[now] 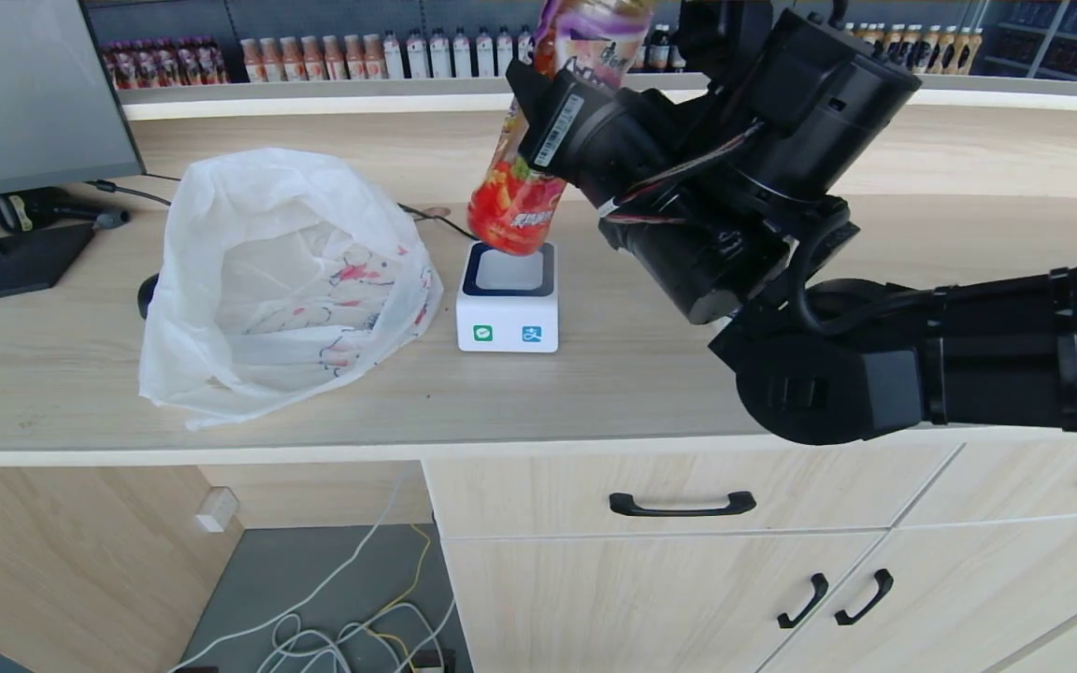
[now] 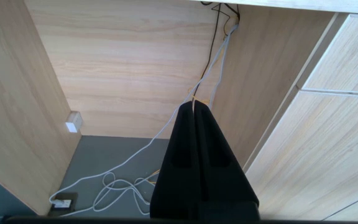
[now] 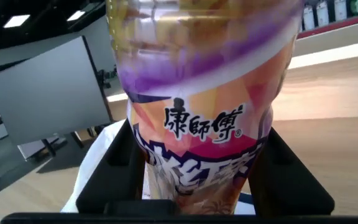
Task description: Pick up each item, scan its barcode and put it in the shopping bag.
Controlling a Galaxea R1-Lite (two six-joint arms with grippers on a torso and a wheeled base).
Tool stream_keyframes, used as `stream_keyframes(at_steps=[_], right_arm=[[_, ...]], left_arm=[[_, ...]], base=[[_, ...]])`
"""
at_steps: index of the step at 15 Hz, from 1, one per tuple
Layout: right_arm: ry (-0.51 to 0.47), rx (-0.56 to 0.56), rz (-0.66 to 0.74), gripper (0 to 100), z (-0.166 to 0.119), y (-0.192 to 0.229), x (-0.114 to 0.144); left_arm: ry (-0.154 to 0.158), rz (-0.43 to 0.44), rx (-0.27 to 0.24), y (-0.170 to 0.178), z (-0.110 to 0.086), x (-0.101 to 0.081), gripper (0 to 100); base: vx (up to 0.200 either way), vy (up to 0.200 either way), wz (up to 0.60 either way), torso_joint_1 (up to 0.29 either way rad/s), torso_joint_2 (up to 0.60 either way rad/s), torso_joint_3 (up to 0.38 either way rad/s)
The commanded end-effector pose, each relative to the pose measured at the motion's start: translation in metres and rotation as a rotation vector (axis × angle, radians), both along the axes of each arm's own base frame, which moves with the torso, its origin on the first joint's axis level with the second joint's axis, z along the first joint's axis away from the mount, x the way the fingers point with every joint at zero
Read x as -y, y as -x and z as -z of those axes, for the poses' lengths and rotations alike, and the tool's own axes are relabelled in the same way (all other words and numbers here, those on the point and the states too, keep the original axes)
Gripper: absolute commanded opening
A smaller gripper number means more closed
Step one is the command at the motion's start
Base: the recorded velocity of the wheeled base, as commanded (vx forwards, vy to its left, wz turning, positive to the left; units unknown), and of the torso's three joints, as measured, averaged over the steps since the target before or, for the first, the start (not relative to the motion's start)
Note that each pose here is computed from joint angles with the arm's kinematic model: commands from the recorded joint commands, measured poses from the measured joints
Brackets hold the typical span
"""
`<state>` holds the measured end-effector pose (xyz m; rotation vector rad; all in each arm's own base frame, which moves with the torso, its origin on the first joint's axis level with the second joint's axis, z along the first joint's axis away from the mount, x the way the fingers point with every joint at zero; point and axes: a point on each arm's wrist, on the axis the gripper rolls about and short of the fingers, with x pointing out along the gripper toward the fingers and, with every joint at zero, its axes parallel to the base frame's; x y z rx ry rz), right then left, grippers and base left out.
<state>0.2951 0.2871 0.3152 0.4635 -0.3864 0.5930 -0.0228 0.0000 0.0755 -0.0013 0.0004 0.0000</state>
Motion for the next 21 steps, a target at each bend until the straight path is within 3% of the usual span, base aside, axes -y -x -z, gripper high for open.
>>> stream_keyframes(at_steps=[1, 3, 5, 9, 17, 21], right_arm=[[-0.039, -0.032, -0.025, 0, 0.008, -0.007, -0.008], [-0.085, -0.027, -0.022, 0, -0.004, 0.002, -0.001], [-0.066, 0.008, -0.011, 0, -0.013, 0.016, 0.006], [-0.124, 0.044, 0.017, 0, -0.012, 0.022, 0.011], [-0.122, 0.044, 0.018, 0, -0.008, 0.021, 0.009], [-0.123, 0.045, 0.02, 0, -0.006, 0.019, 0.008]], left_arm=[[0.0, 0.0, 0.0, 0.0, 0.0, 0.0, 0], [0.0, 0.0, 0.0, 0.0, 0.0, 0.0, 0], [0.0, 0.0, 0.0, 0.0, 0.0, 0.0, 0], [0.0, 0.0, 0.0, 0.0, 0.0, 0.0, 0], [0.0, 0.0, 0.0, 0.0, 0.0, 0.0, 0], [0.003, 0.0, 0.0, 0.0, 0.0, 0.0, 0]], base=[[0.0, 0.0, 0.0, 0.0, 0.0, 0.0], [0.0, 0.0, 0.0, 0.0, 0.0, 0.0], [0.0, 0.0, 0.0, 0.0, 0.0, 0.0], [0.0, 0.0, 0.0, 0.0, 0.0, 0.0], [0.0, 0.0, 0.0, 0.0, 0.0, 0.0], [0.0, 0.2, 0.0, 0.001, 0.0, 0.005]])
